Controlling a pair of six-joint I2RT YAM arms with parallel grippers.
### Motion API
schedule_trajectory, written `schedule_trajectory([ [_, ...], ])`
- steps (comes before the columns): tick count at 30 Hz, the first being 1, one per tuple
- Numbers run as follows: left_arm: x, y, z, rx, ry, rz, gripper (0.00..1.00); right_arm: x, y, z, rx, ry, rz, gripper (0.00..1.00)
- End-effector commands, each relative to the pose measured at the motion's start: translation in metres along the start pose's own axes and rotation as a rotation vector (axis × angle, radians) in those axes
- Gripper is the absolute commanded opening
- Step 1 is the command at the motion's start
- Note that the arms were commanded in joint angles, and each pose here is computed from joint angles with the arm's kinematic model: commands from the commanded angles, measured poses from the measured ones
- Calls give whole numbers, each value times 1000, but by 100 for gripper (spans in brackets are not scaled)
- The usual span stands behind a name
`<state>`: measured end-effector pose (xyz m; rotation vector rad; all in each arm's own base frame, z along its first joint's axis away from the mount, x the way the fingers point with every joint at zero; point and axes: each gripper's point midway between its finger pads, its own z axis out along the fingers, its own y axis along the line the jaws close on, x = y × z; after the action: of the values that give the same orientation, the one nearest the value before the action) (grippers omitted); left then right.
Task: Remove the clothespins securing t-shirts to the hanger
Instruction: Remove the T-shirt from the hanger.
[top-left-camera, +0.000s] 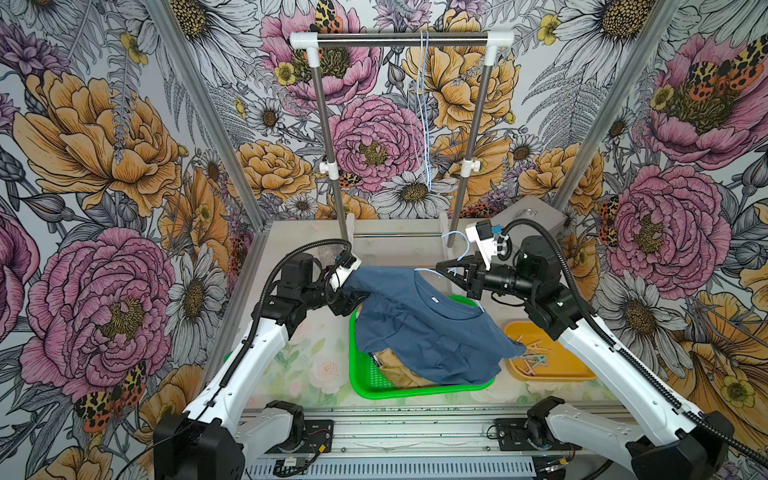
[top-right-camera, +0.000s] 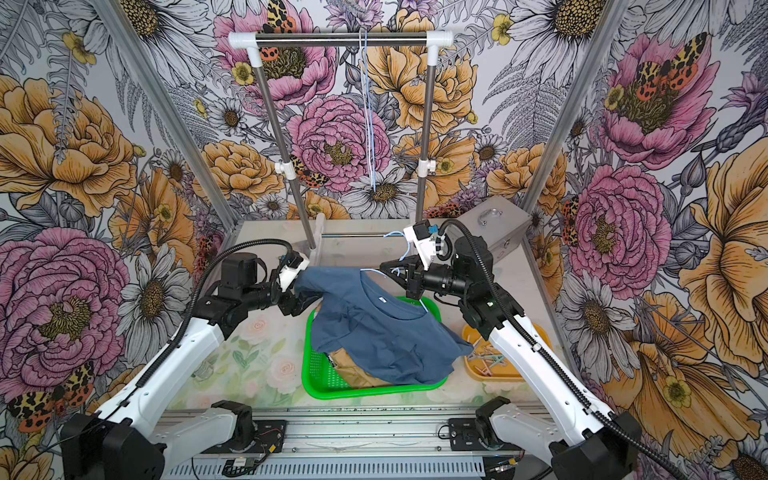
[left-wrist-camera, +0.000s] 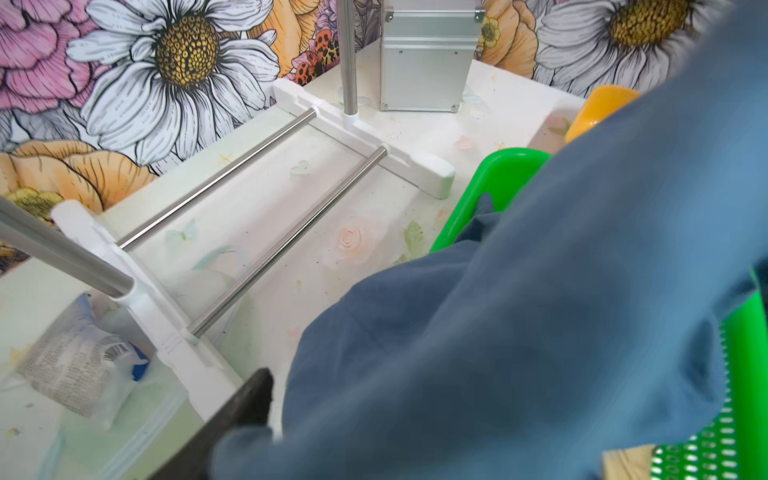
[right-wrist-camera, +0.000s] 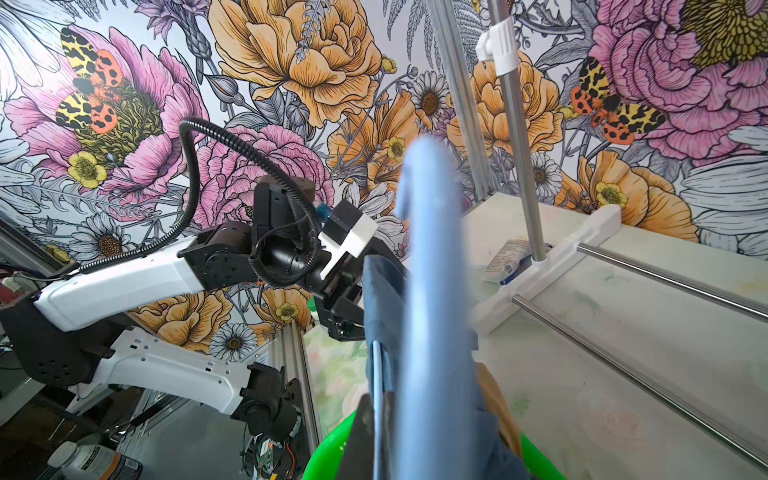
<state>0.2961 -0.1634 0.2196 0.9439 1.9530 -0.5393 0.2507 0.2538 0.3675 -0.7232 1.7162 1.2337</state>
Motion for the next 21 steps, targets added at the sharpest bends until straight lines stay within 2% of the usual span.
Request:
schedule_trajectory([
  [1,-8,10,-5,-69,2,40,49,-11,9,-3,-30,-16,-42,0],
  [4,-12,14,-11,-101,-6,42,22,-11,8,-6,-19,-20,-55,0],
  [6,-17,17,-16,-123,-21,32,12,-10,6,-8,-5,-22,-66,0],
  [8,-21,20,-21,-137,-35,13,10,-8,4,-10,8,-23,-76,0],
  [11,-22,28,-28,-160,-48,-35,0,-8,4,-14,14,-29,-102,0],
  [16,-21,42,-39,-207,-73,-125,0,-7,5,-26,47,-53,-168,0],
  [21,-22,61,-57,-284,-150,-257,0,-2,9,-50,100,-96,-303,0],
])
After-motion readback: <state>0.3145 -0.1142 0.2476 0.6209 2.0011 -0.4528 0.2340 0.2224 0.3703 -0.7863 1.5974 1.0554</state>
